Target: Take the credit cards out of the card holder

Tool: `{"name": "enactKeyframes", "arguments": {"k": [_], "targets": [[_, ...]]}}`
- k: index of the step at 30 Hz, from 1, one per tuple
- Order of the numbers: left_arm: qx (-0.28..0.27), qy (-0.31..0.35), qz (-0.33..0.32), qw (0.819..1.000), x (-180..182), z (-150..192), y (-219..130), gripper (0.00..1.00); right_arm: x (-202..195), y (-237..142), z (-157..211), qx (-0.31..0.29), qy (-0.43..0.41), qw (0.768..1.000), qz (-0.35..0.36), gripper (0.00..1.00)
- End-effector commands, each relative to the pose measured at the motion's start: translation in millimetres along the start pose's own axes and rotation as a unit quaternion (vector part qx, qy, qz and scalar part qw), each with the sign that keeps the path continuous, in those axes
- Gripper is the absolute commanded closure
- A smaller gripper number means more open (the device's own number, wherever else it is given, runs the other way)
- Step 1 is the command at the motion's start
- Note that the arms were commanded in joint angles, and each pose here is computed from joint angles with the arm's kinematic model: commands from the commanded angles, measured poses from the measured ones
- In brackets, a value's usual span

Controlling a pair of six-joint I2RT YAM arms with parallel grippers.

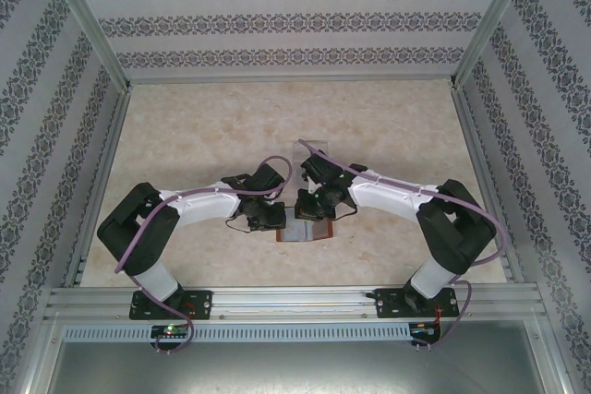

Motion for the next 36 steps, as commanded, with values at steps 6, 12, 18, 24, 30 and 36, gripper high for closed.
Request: {"name": "enactKeyframes", "arguments": {"k": [6,12,18,24,30,36], "targets": [[-0.002,-0.001,-0.007,1.0,2,8,-6,0.87,7,20,5,0.025,0.001,1.0,-0.005,0.88],[0.003,-0.001,-0.006,1.0,2,9,-3,0.87,3,26,5,0.028,0.003,1.0,0.003,0.86],[0.008,-0.001,-0.004,1.0,2,9,-1,0.87,-2,26,5,0.028,0.0,0.999,0.02,0.81],[0.009,-0.001,-0.002,1.0,1,9,0,0.87,-8,25,6,0.027,-0.001,0.999,0.043,0.76],[0.011,0.0,-0.001,1.0,1,9,2,0.87,-14,24,7,0.026,-0.004,0.997,0.068,0.72],[0.014,0.001,0.0,1.0,0,9,3,0.87,-16,19,7,0.019,-0.01,0.996,0.086,0.68]]}}
Point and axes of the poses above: each hand's point on the last joint's axis, 136 mm out from that joint toward the fingers, its own y axis out along the fingers, its own x axis along the line the jaws close on, z = x × y, the point moved 2 cm from there along -y, back along the fingers, and after that the axes turned 5 degrees about y, right-handed, at the moved point
